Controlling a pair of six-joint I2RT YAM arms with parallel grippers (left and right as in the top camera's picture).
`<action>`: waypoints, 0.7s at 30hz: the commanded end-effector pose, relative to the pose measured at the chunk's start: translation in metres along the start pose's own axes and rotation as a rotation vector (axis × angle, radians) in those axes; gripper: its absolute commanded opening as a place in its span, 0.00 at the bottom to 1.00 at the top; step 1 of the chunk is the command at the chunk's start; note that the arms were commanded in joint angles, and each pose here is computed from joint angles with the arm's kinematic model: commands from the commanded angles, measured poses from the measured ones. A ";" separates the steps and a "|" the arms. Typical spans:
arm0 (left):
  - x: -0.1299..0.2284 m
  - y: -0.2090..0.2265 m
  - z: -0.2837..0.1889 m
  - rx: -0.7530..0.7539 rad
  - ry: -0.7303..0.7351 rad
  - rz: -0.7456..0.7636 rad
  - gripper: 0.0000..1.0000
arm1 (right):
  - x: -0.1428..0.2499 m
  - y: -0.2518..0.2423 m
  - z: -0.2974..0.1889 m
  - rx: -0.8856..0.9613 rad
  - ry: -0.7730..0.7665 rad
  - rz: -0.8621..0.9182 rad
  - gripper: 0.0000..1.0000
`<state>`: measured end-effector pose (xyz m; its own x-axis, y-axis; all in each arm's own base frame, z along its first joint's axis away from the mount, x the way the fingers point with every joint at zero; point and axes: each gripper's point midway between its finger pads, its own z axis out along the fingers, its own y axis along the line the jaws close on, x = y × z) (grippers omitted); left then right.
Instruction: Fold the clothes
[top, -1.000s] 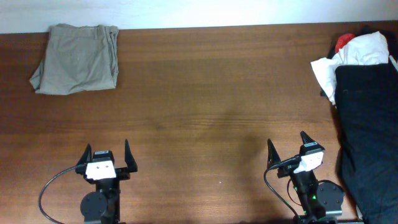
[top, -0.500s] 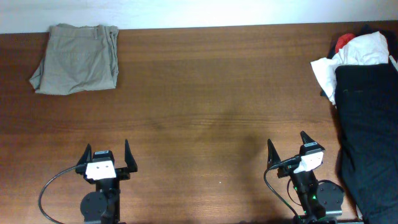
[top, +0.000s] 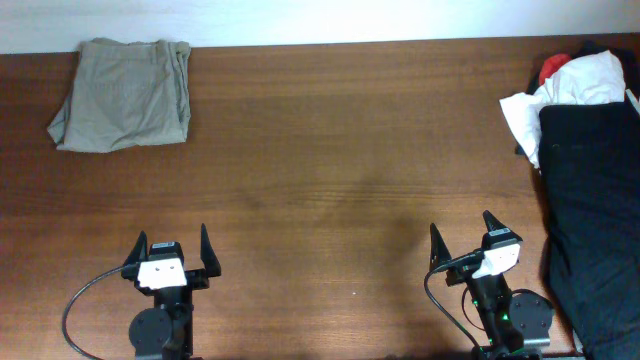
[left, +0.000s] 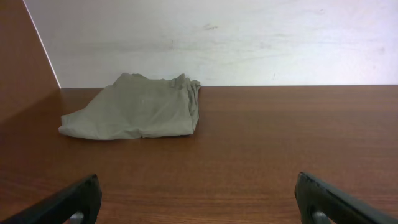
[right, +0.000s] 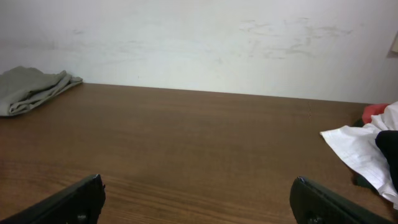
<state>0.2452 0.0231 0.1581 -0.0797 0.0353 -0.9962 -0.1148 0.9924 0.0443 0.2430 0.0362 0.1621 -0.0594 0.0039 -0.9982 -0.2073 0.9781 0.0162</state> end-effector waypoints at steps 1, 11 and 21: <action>0.001 -0.001 0.000 0.007 0.000 0.015 0.99 | 0.003 0.001 0.000 -0.001 0.009 0.013 0.99; 0.001 -0.001 0.000 0.007 0.000 0.016 0.99 | 0.003 0.001 0.000 -0.001 0.009 0.013 0.99; 0.001 -0.001 0.000 0.007 0.000 0.015 0.99 | -0.012 0.118 -0.047 -0.756 -0.051 -0.011 0.99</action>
<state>0.2452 0.0226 0.1581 -0.0796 0.0353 -0.9962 -0.1121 0.9927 0.0441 0.2023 0.1164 0.1711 -0.0290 0.0033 -0.9996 -0.6734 0.7389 0.0220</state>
